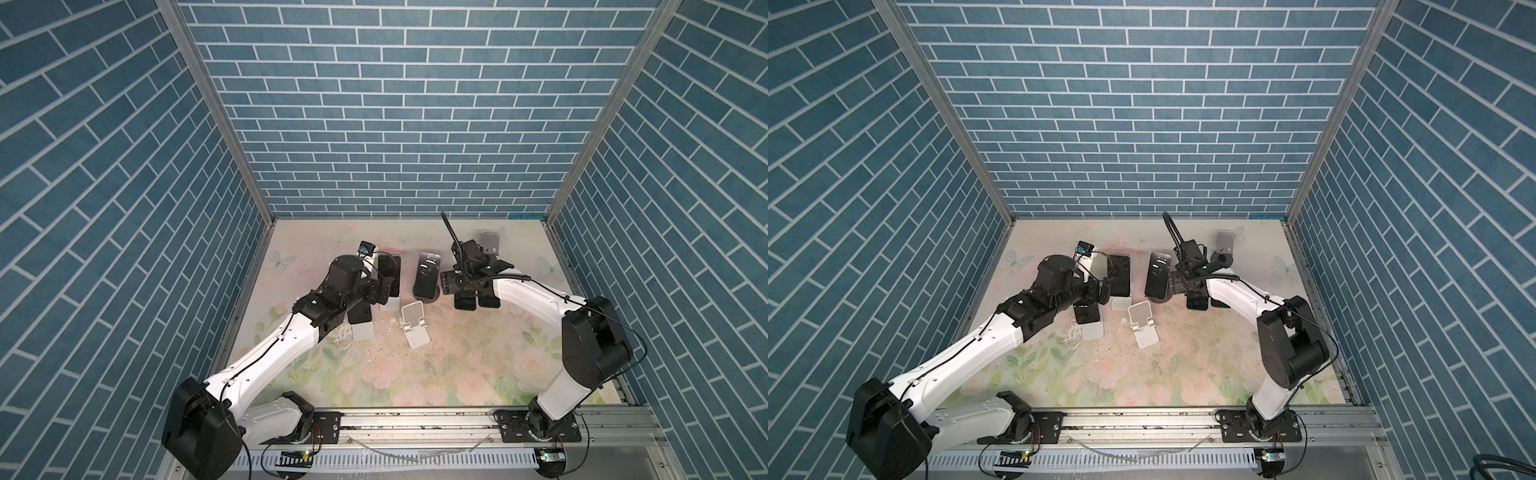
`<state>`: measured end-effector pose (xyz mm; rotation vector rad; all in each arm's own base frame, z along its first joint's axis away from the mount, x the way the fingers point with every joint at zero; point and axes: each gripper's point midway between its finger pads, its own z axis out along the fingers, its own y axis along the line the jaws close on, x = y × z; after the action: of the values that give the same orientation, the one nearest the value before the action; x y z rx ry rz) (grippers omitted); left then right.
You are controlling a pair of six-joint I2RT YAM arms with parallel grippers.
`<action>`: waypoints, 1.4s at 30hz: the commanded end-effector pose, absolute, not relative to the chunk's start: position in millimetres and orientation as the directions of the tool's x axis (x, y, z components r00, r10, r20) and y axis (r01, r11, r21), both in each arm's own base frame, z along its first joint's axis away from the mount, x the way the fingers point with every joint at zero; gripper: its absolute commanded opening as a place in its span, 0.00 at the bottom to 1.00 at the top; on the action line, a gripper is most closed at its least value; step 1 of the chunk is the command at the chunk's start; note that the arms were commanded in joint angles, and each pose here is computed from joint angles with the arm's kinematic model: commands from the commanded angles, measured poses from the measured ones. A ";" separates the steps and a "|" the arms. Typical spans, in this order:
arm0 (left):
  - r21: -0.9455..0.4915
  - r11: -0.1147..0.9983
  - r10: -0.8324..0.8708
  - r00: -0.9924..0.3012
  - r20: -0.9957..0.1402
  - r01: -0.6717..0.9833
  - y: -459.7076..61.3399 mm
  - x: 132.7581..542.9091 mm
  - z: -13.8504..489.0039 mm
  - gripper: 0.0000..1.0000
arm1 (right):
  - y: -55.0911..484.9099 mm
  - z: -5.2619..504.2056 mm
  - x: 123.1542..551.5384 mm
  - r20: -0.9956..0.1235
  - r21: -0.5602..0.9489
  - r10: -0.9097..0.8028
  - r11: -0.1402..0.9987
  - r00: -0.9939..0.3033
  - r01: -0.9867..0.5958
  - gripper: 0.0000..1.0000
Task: Remove the phone from the phone stand
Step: Place the phone at the center of the table, then pick up the phone stand from the center of the table.
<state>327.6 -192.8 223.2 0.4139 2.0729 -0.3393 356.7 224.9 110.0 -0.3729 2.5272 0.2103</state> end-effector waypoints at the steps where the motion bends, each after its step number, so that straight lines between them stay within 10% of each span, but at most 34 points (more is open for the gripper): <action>1: -0.080 0.911 0.132 -0.471 -0.872 0.404 -189.1 325.4 233.7 1.00 | 239.7 125.8 346.8 -0.633 0.052 -0.279 0.915 -0.722 -0.400 0.82; 42: -0.059 0.943 0.109 -0.473 -0.874 0.328 -167.1 317.2 233.0 1.00 | 349.9 146.5 277.9 -0.721 0.104 -0.277 0.863 -0.635 -0.495 0.98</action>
<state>322.5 -170.8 238.7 0.3076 2.0491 -0.2801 267.1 344.8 130.5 -0.6457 2.3133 0.3931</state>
